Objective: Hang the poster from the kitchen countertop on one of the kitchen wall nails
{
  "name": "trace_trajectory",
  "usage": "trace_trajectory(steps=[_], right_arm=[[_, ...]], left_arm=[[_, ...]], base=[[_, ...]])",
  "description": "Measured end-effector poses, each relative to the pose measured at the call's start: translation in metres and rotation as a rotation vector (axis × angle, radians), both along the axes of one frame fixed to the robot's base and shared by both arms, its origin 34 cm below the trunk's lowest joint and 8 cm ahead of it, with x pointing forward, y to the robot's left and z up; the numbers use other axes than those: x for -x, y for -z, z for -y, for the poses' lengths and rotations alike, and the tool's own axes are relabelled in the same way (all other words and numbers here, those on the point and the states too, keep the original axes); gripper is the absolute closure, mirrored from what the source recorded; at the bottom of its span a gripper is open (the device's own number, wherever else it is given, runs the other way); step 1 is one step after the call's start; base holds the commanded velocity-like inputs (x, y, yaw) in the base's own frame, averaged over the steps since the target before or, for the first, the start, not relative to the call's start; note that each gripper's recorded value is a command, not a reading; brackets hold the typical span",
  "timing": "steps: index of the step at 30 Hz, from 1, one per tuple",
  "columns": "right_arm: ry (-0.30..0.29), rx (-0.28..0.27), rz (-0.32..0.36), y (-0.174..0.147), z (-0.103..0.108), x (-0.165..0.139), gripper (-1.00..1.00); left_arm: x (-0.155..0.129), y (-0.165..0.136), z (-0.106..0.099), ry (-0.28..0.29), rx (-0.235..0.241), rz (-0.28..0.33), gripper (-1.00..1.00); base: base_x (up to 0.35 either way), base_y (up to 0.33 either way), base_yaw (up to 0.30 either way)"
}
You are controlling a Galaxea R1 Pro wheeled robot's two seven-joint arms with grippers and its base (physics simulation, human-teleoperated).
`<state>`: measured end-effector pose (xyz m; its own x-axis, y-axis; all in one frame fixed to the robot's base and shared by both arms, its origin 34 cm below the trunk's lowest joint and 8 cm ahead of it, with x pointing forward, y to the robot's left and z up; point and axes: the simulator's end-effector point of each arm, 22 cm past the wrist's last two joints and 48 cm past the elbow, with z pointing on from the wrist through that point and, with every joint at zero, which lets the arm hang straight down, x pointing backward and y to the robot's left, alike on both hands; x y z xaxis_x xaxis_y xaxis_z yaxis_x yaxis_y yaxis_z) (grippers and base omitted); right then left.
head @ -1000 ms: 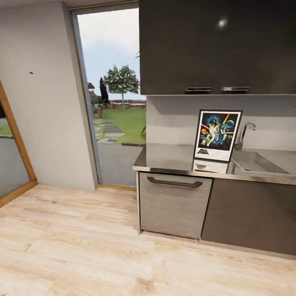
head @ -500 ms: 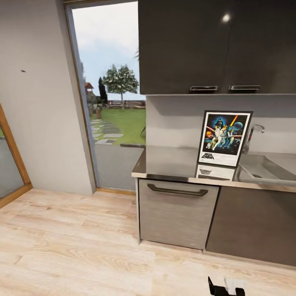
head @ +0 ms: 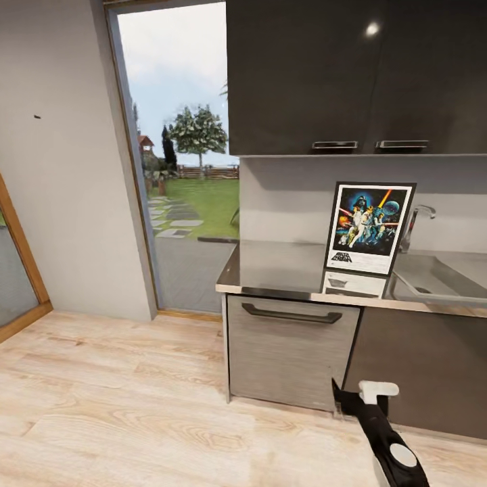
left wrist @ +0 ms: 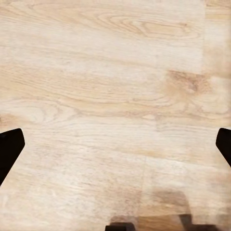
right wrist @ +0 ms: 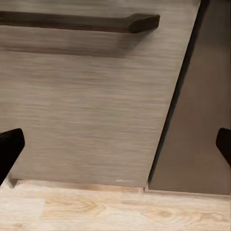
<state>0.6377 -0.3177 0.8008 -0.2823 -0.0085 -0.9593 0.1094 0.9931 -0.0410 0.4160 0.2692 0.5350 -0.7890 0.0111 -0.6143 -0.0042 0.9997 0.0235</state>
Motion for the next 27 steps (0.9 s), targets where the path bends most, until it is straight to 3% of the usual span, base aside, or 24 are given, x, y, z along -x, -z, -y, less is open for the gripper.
trace_trajectory(steps=[5,7,10,11,12,18,27], right_arm=[[0.013,-0.034,0.024,-0.049,-0.016,-0.012,-1.00],[0.099,-0.035,0.060,-0.109,-0.021,-0.042,-1.00],[0.152,0.000,0.080,-0.155,-0.027,-0.065,-1.00],[0.211,0.027,0.118,-0.194,-0.030,-0.079,-1.00],[0.237,0.029,0.144,-0.213,-0.031,-0.084,-1.00],[0.298,0.017,0.189,-0.248,-0.035,-0.092,-1.00],[0.315,0.014,0.199,-0.257,-0.036,-0.094,-1.00]], left_arm=[[0.000,0.000,-0.001,0.000,-0.002,0.000,-1.00],[0.000,0.000,-0.002,0.000,-0.003,0.001,-1.00],[0.000,0.000,-0.002,0.000,-0.003,0.001,-1.00],[0.000,0.000,-0.002,0.000,-0.003,0.001,-1.00],[0.000,0.000,-0.002,0.000,-0.003,0.000,-1.00],[0.000,0.000,-0.002,-0.001,-0.002,0.001,-1.00],[0.000,-0.001,-0.002,-0.001,-0.002,0.003,-1.00]], base=[[0.000,0.000,0.000],[0.000,0.000,0.000],[0.011,0.000,0.000],[0.072,0.000,0.000],[0.093,0.000,0.000],[0.215,0.000,0.000],[0.318,0.000,0.000]])
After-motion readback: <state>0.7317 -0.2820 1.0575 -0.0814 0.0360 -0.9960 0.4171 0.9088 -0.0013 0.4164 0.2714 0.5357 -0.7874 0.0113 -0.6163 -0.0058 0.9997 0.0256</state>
